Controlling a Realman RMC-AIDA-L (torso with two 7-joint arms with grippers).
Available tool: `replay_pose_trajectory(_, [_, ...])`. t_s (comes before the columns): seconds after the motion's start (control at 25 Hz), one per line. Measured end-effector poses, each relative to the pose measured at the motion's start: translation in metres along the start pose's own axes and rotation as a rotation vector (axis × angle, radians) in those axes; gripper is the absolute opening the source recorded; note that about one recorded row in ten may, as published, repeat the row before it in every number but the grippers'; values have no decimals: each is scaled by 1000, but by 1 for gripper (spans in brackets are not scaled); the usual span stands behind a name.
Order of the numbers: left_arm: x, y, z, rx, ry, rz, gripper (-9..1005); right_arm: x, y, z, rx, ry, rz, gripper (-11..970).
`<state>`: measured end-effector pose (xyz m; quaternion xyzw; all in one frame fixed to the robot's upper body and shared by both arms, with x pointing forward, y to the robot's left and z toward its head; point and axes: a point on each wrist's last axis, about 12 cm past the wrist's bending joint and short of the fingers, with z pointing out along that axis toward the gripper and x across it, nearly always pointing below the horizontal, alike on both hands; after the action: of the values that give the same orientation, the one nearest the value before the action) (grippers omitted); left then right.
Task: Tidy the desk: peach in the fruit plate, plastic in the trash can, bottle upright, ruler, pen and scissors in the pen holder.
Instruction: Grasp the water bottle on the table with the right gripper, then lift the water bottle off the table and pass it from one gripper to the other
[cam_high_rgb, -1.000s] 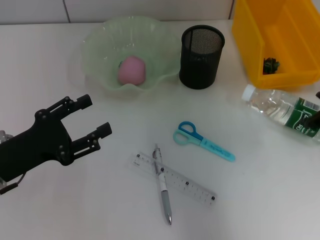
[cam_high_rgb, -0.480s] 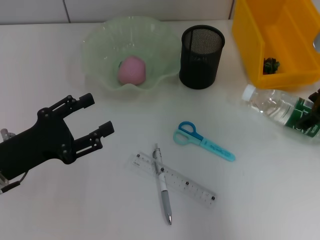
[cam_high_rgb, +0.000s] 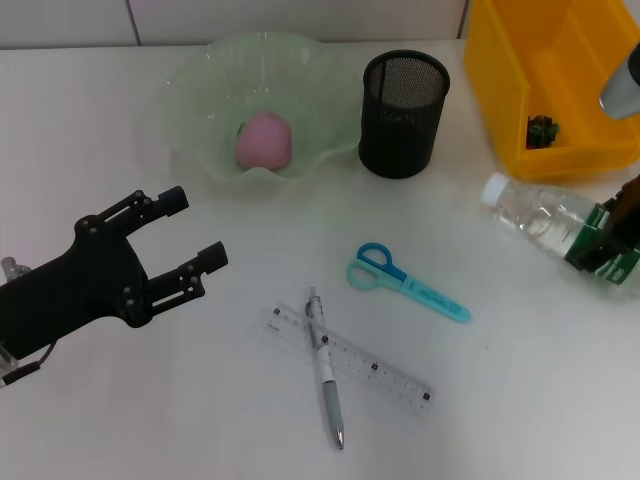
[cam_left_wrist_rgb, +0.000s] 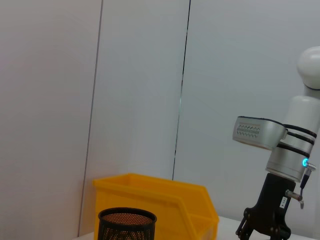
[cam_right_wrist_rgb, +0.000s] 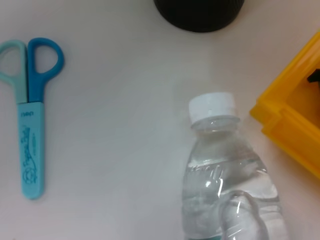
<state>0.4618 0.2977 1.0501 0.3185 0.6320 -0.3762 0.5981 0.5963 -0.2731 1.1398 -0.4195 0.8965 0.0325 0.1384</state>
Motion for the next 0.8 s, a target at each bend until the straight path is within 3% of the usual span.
replay_pose_trajectory(0.6, [1,0,1,0,3,-2,794,4,5,12,-41,29,18,832])
replay_pose_trajectory(0.8, [1,-1,0,-4,2,-3,795,4,6,11,-46,26,18,770])
